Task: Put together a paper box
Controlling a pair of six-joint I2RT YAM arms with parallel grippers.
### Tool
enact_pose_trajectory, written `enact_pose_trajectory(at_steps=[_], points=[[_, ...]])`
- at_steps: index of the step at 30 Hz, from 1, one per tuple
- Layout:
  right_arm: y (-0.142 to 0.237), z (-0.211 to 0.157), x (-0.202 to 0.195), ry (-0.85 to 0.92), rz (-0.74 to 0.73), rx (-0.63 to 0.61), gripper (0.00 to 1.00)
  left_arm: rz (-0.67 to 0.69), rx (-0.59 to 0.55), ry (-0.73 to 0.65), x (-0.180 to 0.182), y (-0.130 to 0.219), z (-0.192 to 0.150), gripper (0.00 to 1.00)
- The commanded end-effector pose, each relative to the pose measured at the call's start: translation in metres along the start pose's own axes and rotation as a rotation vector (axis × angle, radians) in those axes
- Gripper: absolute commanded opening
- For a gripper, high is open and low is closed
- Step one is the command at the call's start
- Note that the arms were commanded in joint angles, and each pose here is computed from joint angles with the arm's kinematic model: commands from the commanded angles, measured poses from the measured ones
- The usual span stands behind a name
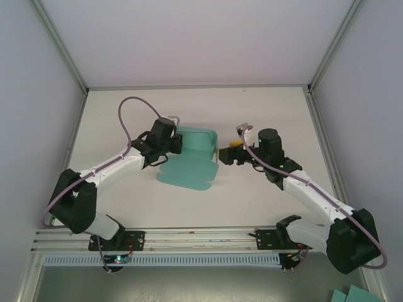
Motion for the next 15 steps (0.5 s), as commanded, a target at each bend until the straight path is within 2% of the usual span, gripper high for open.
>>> enact_pose_trajectory(at_steps=[1, 11, 13, 15], points=[[-0.015, 0.005, 0.013, 0.068, 0.105, 0.021, 0.79, -0.030, -0.048, -0.002, -0.004, 0.000, 0.012, 0.00], [-0.049, 0.004, 0.026, 0.139, 0.074, 0.052, 0.77, 0.020, -0.035, 0.009, 0.000, 0.001, 0.011, 0.00], [-0.052, 0.003, 0.026, 0.137, 0.024, 0.039, 0.77, 0.016, -0.029, 0.005, 0.000, 0.000, 0.011, 0.00], [-0.050, 0.007, 0.019, 0.125, -0.099, 0.005, 0.76, 0.002, -0.034, 0.001, -0.002, 0.002, 0.011, 0.00]])
Point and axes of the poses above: each hand's point on the last joint's axis, 136 mm out from that joint toward the fingers, its own y axis back along the fingers, its own x axis along the line the jaws close on, z = x × y, the point moved 9 cm from there along y, back along the fingers, and after that the axes turned 11 degrees about -y, right-handed, at the moved point
